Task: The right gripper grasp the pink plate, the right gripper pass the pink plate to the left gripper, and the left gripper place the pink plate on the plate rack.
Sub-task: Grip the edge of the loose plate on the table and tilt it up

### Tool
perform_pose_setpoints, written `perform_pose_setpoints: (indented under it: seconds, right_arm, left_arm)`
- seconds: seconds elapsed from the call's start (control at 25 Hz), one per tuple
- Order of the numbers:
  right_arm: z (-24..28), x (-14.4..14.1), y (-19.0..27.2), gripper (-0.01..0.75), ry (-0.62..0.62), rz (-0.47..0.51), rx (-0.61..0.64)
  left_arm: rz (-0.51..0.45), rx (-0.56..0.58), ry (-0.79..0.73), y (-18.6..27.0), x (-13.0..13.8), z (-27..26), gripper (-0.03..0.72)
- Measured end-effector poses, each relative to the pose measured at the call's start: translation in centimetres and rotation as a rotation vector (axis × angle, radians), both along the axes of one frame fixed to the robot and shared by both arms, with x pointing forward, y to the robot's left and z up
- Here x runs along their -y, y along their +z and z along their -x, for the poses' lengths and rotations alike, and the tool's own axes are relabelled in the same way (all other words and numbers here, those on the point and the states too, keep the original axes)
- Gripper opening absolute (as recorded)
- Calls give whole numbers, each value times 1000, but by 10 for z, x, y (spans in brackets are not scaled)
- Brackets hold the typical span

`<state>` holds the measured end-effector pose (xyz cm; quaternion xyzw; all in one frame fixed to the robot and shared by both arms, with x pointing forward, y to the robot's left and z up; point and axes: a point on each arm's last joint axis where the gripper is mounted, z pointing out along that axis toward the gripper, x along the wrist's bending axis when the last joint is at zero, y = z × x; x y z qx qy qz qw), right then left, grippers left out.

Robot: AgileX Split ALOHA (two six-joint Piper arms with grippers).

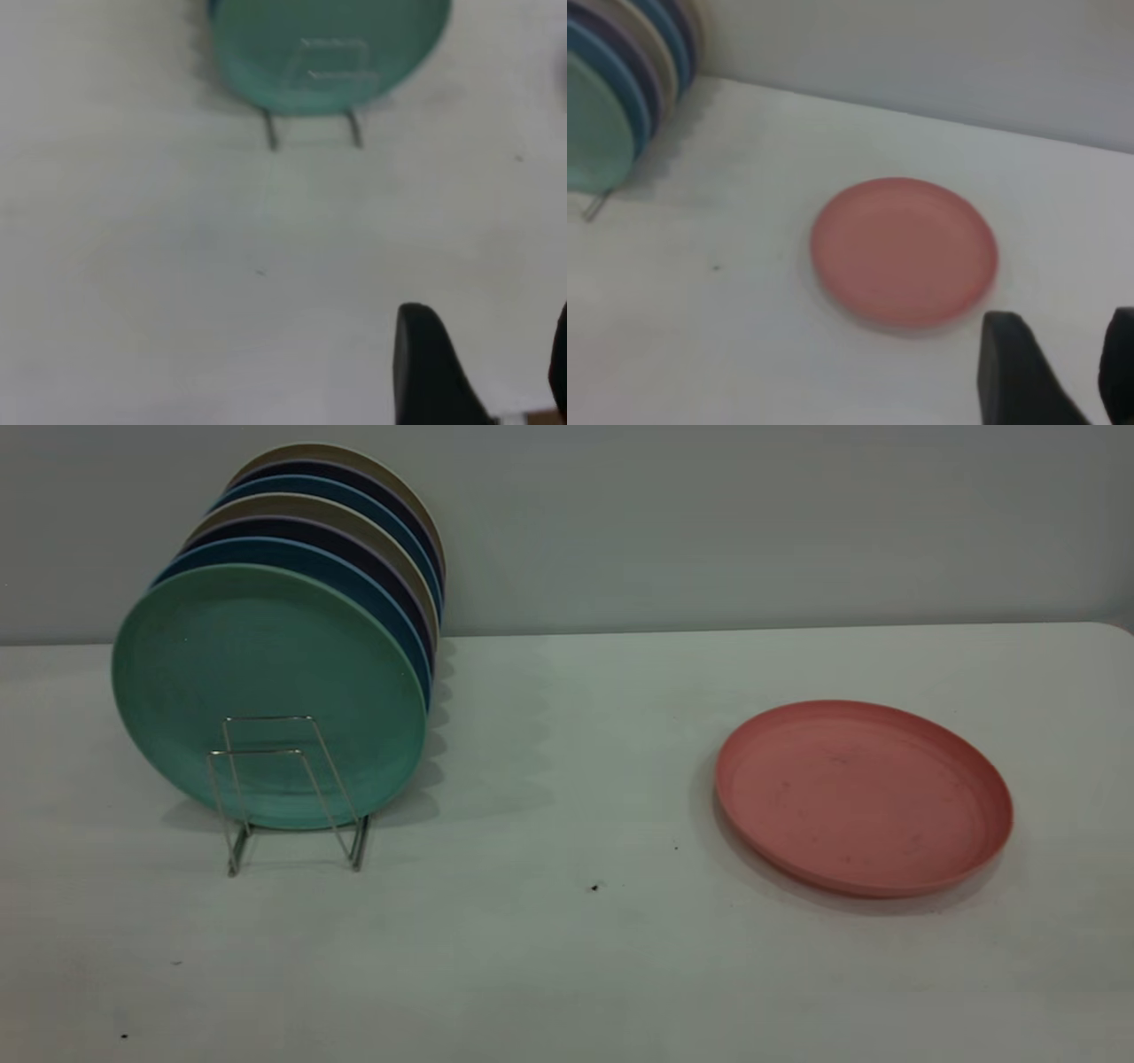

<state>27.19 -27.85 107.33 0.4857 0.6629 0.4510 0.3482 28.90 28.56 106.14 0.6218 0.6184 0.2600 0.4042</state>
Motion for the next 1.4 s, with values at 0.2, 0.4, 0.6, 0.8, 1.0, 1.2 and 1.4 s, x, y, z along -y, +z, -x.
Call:
perform_pose_setpoints:
  seconds: [0.2,0.4,0.6,0.8,1.0,1.2,1.4]
  right_arm:
    - [-33,-13,-1,267,107,-42,-104]
    - [-72,-24,-12,268,197,-78,-227]
    - [-117,-29,-32,303,191,-138,-330]
    - [-159,-28,-64,411,114,-173,-421]
    - [-201,-26,-91,449,48,-150,-507]
    - [-252,-7,-121,446,8,-203,-644]
    - [-294,34,-153,446,-18,-333,-762]
  left_arm:
    - [77,-57,-104,-2,13,-31,385]
    - [132,-69,-215,-5,24,-60,427]
    - [170,-70,-282,-12,31,-87,454]
    - [221,-30,-277,-15,34,-106,456]
    - [202,7,-273,-14,33,-109,456]
    - [202,9,-272,-14,33,-109,456]
    - [201,10,-274,-14,33,-109,456]
